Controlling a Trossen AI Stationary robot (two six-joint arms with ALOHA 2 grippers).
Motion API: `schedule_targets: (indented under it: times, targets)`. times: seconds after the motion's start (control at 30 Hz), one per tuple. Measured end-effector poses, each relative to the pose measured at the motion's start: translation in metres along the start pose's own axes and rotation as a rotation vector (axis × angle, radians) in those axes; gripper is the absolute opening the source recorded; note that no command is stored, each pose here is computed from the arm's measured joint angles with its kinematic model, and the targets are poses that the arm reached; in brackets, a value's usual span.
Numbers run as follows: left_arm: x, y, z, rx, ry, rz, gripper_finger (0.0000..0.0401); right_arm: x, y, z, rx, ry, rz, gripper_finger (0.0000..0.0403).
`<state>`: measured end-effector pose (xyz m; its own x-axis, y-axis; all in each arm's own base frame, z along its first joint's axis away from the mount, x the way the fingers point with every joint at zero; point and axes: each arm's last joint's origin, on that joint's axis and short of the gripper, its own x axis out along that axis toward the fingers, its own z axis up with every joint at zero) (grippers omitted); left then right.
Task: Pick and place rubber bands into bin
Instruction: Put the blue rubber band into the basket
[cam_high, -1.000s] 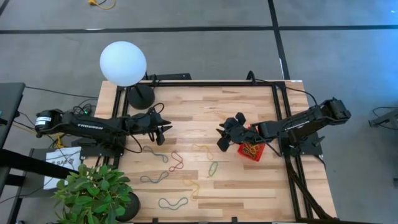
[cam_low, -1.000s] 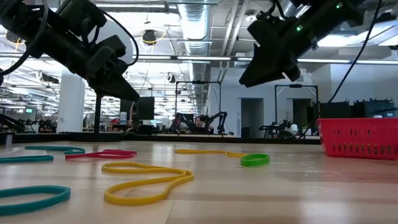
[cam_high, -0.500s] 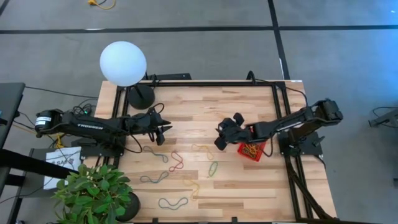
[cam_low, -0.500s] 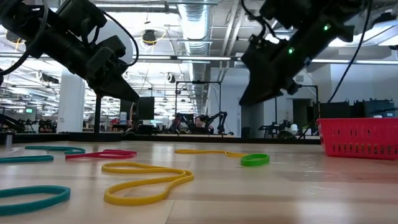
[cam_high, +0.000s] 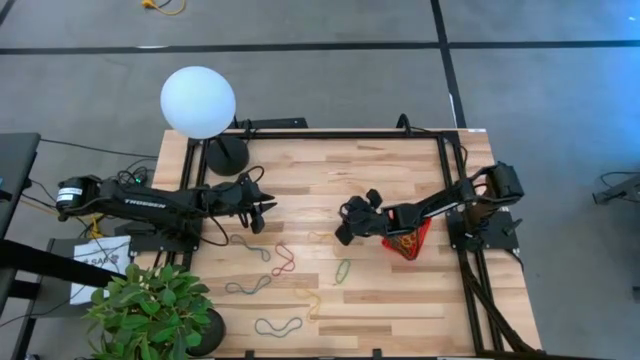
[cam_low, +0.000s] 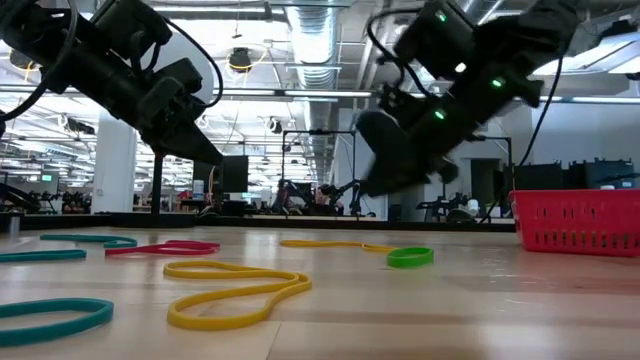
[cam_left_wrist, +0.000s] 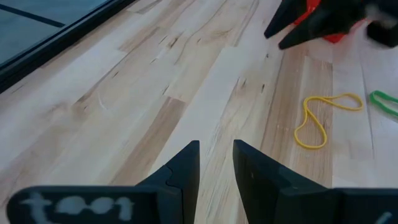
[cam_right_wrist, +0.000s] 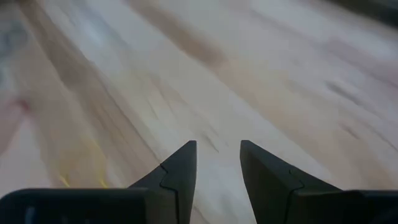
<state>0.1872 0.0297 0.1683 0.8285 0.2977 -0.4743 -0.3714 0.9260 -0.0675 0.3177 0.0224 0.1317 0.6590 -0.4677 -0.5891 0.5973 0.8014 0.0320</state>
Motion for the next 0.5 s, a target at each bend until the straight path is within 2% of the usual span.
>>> schedule_targets:
  times: [0.13, 0.33, 0.5]
  targets:
    - [0.0, 0.0, -0.001, 0.002, 0.009, 0.002, 0.0087, 0.001, 0.006, 0.014, -0.036, -0.029, 0.033, 0.0118]
    - [0.0, 0.0, -0.001, 0.002, 0.009, 0.002, 0.0087, -0.021, 0.013, 0.05, -0.202, -0.092, 0.145, 0.0118]
    - [0.0, 0.0, -0.002, 0.004, 0.023, 0.004, 0.0087, -0.043, 0.012, 0.072, -0.194, -0.152, 0.215, 0.0118]
